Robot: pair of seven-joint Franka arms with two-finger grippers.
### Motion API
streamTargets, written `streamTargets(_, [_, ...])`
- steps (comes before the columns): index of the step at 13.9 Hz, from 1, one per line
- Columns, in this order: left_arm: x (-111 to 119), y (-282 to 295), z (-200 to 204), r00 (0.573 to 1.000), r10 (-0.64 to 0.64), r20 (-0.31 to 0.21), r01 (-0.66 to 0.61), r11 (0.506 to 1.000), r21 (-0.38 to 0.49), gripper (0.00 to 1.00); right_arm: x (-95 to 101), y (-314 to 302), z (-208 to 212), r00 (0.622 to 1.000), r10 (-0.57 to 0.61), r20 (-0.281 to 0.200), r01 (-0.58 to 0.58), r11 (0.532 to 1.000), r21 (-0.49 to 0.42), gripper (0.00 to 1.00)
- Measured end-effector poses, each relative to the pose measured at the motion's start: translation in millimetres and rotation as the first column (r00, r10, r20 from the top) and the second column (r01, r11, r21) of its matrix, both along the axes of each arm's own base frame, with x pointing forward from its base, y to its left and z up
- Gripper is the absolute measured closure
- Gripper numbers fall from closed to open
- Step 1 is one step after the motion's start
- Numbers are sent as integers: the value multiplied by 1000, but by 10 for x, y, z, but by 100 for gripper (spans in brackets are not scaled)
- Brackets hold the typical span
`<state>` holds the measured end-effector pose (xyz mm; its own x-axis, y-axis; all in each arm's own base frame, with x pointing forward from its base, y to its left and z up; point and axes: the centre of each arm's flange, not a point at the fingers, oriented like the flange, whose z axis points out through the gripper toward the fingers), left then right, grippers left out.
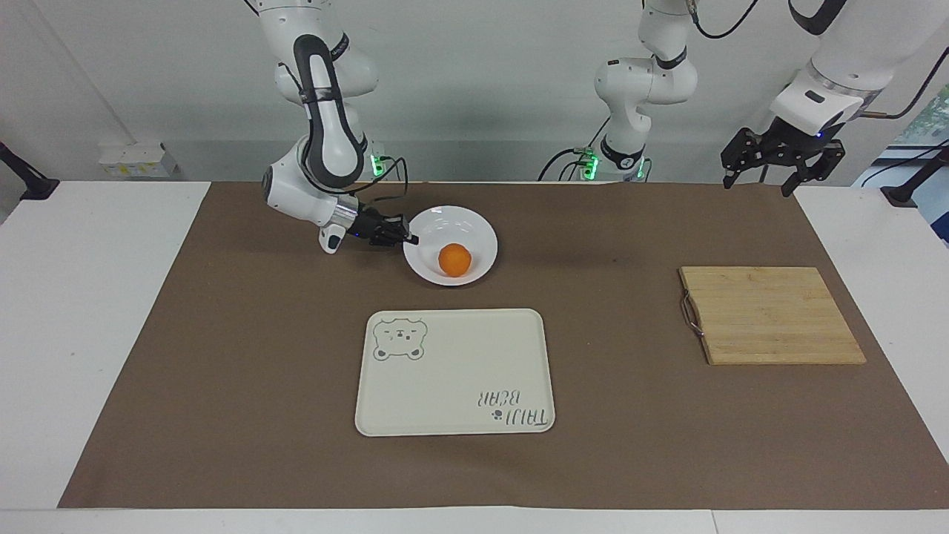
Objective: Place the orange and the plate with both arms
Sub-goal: 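Grip the plate rim with the right gripper, then slide the plate with the right gripper onto the bear tray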
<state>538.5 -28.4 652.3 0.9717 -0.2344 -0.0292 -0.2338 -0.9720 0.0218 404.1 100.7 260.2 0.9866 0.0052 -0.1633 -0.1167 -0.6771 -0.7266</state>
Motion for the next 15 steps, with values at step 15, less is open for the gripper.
streamTargets(15, [0, -3, 0, 1000, -1, 0, 1, 1000, 0, 0, 414, 155, 356, 988, 74, 136, -80, 996, 43, 95])
